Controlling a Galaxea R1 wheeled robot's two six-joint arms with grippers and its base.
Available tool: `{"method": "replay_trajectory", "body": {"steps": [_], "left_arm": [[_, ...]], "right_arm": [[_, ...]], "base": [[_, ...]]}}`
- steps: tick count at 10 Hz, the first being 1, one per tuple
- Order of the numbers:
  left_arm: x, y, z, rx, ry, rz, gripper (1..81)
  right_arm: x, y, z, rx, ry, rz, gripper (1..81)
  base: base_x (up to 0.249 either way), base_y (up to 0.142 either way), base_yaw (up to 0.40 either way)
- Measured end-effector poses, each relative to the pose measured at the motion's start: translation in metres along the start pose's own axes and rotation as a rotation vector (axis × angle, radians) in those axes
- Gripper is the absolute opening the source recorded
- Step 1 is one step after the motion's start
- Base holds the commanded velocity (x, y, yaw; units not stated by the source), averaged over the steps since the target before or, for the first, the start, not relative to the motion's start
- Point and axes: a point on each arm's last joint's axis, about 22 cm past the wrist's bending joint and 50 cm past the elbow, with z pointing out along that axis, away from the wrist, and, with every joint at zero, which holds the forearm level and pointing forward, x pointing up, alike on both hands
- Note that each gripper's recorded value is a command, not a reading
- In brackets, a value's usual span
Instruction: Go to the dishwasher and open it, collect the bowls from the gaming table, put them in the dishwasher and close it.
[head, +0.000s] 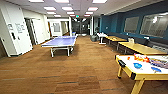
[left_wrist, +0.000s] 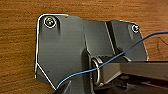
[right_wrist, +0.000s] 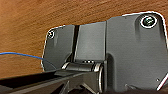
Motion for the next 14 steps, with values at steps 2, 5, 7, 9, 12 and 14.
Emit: {"method": "replay_trajectory", "body": {"steps": [2,5,7,9,12,14], "left_arm": [[-0.0004,-0.0003,-0.0002,0.0,0.0,0.0,81.1],[-0.0005,-0.0003,-0.0002,0.0,0.0,0.0,81.1],[-0.0005,0.0001,0.0,0.0,0.0,0.0,81.1],[-0.0007,-0.0002,-0.0001,0.0,-0.001,0.0,81.1],[-0.0013,0.0002,-0.0001,-0.001,-0.003,0.0,81.1],[-0.0069,0.0002,-0.0005,-0.001,-0.015,-0.001,81.1]], "right_arm": [[-0.0013,-0.0003,0.0,0.0,-0.001,0.0,81.1],[-0.0013,0.0001,-0.0001,-0.001,-0.001,0.001,81.1],[-0.0016,0.0003,-0.0001,-0.001,-0.002,0.0,81.1],[-0.0016,0.0007,-0.0002,-0.002,-0.002,0.0,81.1],[-0.0013,0.0005,0.0002,-0.003,-0.001,0.0,81.1],[-0.0005,0.0029,-0.0002,-0.007,0.003,0.0,81.1]], "base": [[0.0,0.0,0.0],[0.0,0.0,0.0],[0.0,0.0,0.0],[0.0,0.0,-0.134],[0.0,0.0,-0.229],[0.0,0.0,-0.247]]}}
